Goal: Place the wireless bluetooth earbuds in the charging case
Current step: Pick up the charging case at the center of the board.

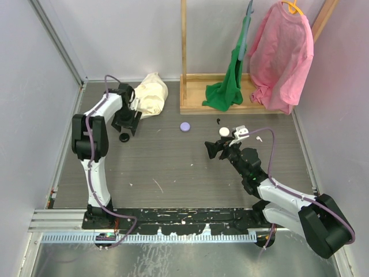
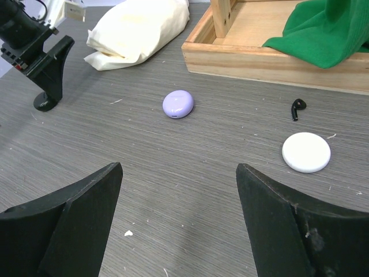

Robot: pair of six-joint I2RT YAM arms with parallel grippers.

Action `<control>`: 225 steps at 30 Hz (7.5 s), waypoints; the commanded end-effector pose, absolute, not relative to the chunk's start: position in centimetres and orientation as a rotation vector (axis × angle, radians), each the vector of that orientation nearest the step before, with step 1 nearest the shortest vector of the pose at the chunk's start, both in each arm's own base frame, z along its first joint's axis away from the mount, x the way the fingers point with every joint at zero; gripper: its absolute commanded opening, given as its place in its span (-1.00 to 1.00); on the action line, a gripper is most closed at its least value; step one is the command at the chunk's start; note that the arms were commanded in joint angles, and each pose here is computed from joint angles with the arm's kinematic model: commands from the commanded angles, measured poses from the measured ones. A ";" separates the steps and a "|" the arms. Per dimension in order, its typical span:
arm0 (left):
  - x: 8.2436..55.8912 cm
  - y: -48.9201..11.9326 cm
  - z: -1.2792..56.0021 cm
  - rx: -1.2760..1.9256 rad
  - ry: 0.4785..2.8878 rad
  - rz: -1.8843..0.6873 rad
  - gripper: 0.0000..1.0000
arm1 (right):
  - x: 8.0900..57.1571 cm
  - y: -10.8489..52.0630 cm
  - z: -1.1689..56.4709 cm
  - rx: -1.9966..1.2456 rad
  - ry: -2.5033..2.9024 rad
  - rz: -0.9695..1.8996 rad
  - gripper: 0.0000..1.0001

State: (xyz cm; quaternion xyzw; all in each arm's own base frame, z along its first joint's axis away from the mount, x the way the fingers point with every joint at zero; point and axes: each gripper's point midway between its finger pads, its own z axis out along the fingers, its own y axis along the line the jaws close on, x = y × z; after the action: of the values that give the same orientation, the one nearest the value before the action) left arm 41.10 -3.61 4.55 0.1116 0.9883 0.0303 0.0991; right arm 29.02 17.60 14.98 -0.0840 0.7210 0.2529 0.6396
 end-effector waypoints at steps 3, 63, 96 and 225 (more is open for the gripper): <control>40.7 -3.2 4.2 0.343 2.988 0.070 0.38 | 29.2 17.8 16.8 -0.192 1.573 0.586 0.71; 34.1 -6.1 4.0 0.252 3.159 0.026 0.24 | 29.2 18.4 16.7 -0.209 1.586 0.614 0.70; 33.9 -8.5 3.1 0.278 3.128 -0.076 -0.07 | 29.2 18.7 16.5 -0.221 1.592 0.622 0.70; 21.4 -25.7 28.7 0.484 1.819 -0.843 0.49 | 20.7 33.9 25.5 -0.749 0.926 1.011 -0.98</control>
State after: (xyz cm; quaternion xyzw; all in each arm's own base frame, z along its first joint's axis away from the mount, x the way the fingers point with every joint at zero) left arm 22.84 -25.37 25.11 0.1354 0.7937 -0.3304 0.4925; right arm 22.39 34.96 21.77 -0.3243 0.4844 0.4397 0.6833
